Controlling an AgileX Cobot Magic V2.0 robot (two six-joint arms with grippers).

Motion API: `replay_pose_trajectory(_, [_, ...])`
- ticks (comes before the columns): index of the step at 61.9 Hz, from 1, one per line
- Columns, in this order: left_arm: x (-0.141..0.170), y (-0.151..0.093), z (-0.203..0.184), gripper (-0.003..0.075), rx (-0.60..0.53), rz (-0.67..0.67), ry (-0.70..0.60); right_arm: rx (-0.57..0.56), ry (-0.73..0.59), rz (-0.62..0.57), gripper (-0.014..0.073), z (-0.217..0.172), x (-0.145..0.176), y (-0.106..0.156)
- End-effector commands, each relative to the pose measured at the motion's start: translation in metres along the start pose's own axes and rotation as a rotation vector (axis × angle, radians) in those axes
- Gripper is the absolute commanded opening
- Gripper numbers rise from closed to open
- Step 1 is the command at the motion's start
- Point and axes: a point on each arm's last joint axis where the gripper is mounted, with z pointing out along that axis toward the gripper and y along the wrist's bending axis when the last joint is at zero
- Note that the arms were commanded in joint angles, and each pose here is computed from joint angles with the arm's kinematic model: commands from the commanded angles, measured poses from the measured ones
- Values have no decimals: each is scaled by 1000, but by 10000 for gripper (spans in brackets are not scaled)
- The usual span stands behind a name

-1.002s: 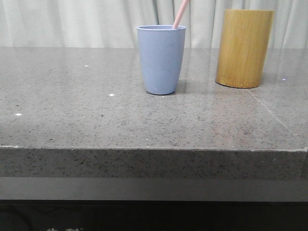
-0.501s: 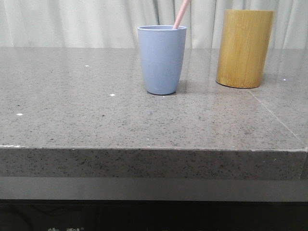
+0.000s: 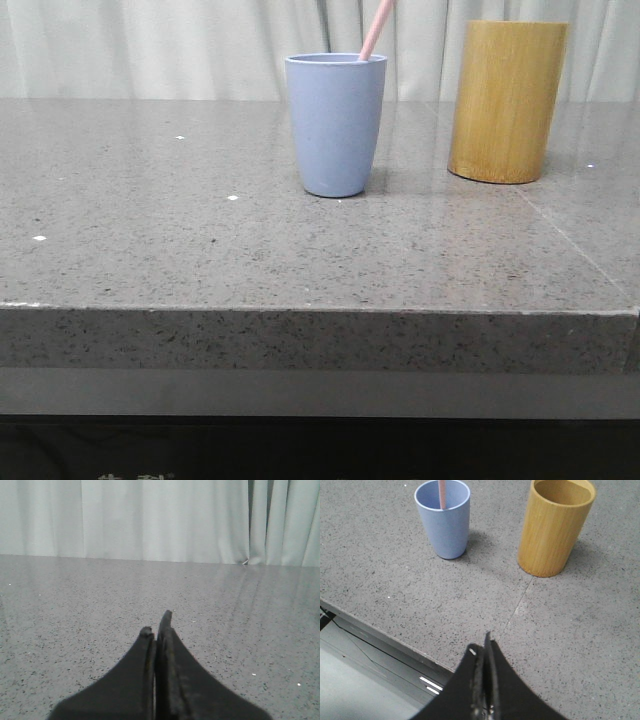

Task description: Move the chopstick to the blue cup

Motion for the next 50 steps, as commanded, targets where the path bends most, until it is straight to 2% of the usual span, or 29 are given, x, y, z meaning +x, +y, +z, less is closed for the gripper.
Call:
replay_pose_trajectory(1, [-5, 1, -2, -19, -11, -14, -94, 12, -98, -3, -66, -5, -13, -1])
replay_pose_trajectory(50, [-6, 1, -2, -19, -9, -64, -105, 12, -94, -3, -66, -5, -13, -1])
